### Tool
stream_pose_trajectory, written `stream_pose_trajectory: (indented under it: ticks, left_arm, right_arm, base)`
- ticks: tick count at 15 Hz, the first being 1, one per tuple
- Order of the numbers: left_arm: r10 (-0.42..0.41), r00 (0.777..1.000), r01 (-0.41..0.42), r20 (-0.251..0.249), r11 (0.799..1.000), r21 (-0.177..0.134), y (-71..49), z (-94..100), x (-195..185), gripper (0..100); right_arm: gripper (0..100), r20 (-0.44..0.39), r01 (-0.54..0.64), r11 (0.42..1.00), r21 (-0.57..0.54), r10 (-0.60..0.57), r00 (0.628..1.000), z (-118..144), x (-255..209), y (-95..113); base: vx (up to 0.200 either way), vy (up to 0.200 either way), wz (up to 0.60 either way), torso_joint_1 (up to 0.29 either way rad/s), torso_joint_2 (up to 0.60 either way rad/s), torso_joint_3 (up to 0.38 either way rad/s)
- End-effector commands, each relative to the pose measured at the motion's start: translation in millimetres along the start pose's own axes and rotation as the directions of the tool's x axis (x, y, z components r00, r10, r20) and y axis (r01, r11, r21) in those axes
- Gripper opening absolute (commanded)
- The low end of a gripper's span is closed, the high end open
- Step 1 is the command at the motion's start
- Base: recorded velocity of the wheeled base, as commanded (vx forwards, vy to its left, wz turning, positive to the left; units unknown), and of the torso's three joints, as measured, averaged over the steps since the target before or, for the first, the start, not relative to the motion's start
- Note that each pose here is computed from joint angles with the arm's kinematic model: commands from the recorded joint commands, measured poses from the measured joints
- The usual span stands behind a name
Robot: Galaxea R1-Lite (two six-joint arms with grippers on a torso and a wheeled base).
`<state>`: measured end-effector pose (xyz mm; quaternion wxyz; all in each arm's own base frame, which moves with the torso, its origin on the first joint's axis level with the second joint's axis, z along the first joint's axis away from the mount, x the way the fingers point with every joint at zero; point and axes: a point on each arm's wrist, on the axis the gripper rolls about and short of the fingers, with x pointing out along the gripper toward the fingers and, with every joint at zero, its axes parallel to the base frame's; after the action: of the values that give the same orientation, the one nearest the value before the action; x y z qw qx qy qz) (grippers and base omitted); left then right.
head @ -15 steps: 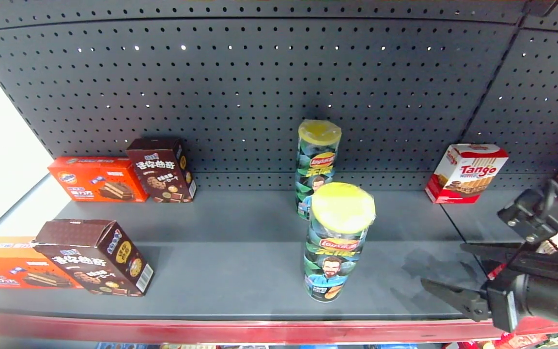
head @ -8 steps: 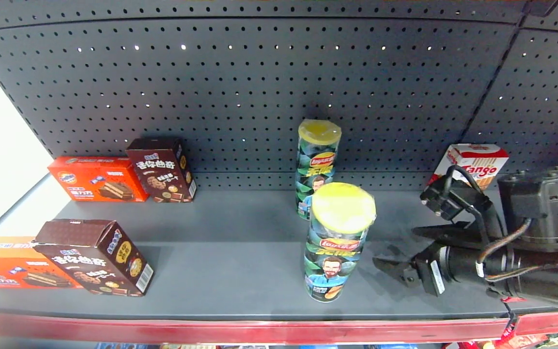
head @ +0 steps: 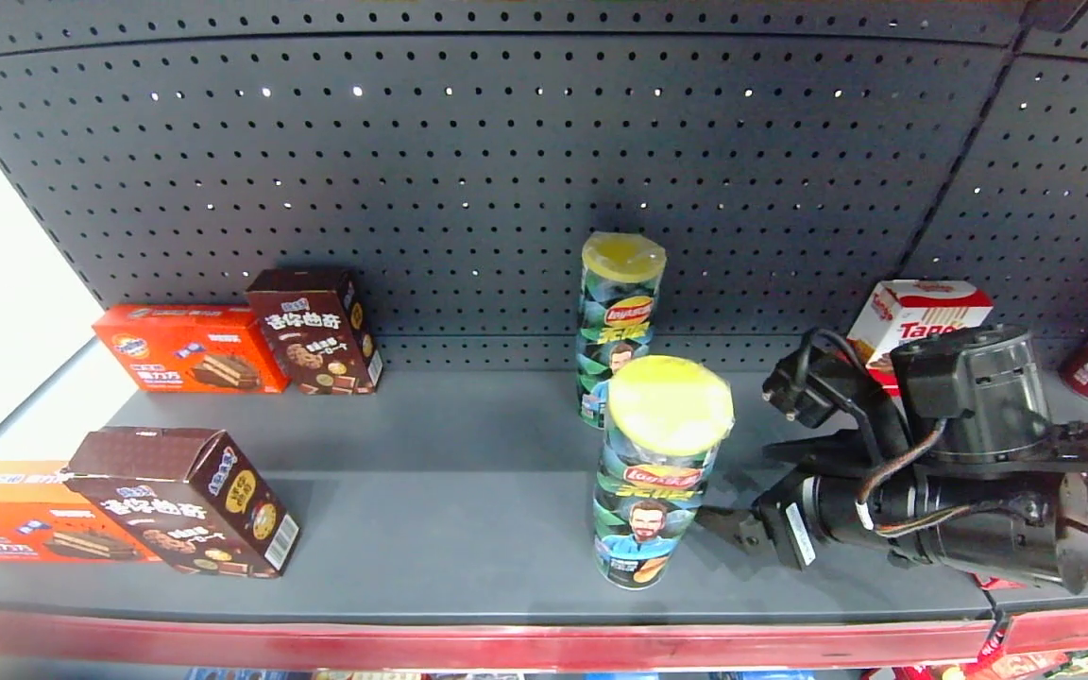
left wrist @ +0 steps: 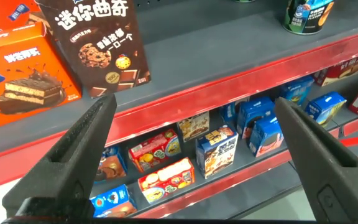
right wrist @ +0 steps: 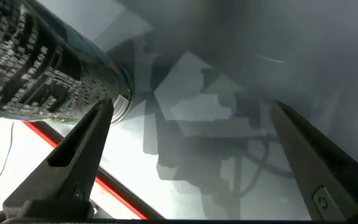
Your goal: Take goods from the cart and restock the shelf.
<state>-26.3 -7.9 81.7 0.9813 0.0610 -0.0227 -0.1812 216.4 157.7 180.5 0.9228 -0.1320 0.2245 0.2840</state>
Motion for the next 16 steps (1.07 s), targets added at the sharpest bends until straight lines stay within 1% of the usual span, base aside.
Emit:
stream_pose_trajectory:
  ticks: [1,8,16]
  left_arm:
    - [0.000,1.000,0.000,-0.002,1.000,-0.001,0.1,0.0,0.2,100]
    - [0.000,1.000,0.000,-0.002,1.000,-0.001,0.1,0.0,0.2,100]
    - [0.000,1.000,0.000,-0.002,1.000,-0.001,0.1,0.0,0.2,100]
  right_arm:
    - [100,-0.007,-0.007,1.000,-0.004,0.007,1.000,-0.3,3.9,2.0]
    - [100,-0.002,-0.017,1.000,-0.010,0.017,1.000,0.7,5.3,5.8]
    - [100,-0.017,-0.025,1.000,-0.015,0.025,1.000,-0.4,11.6,8.5]
  base:
    - [0.000,0.000,0.00,0.000,0.00,0.000]
    - [0.000,0.000,0.00,0.000,0.00,0.000]
    - [0.000,0.000,0.00,0.000,0.00,0.000]
